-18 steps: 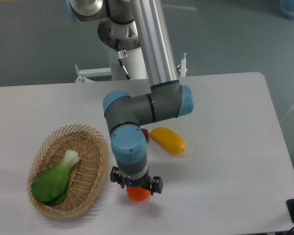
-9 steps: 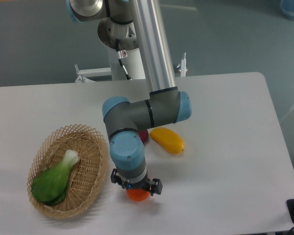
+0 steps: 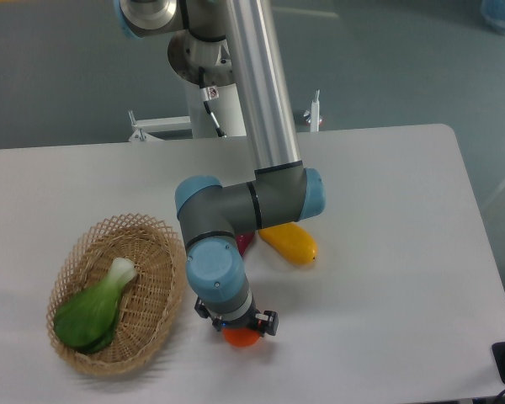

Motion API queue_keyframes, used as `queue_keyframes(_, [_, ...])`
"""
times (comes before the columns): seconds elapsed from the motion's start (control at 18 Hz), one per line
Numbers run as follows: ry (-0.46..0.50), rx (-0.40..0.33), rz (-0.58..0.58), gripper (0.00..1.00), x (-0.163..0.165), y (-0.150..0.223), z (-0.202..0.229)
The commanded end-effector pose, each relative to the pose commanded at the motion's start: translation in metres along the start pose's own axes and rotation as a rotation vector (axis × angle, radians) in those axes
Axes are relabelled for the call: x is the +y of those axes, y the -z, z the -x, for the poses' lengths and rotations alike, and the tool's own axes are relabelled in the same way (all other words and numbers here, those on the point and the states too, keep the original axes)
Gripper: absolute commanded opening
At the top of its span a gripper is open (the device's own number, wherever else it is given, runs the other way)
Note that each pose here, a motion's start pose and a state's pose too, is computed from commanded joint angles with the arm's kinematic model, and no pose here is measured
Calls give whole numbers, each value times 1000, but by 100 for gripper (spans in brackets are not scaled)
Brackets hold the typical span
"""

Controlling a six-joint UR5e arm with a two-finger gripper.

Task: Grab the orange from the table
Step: 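Lift the held orange up and carry it away from the basket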

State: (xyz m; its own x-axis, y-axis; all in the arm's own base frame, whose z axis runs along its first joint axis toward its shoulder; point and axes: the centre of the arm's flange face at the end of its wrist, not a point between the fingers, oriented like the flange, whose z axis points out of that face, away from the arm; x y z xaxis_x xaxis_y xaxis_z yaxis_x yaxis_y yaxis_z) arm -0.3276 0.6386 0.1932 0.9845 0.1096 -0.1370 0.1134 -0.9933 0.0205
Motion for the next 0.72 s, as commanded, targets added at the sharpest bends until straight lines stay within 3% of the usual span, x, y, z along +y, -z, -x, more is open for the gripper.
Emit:
queue_keyframes(0.33, [2,-22,-49,44,-1,35,14])
queue_keyframes(0.44, [35,-34,-75,44,9,52,37])
queue_keyframes(0.72, [2,-65,-99,44,31,78,93])
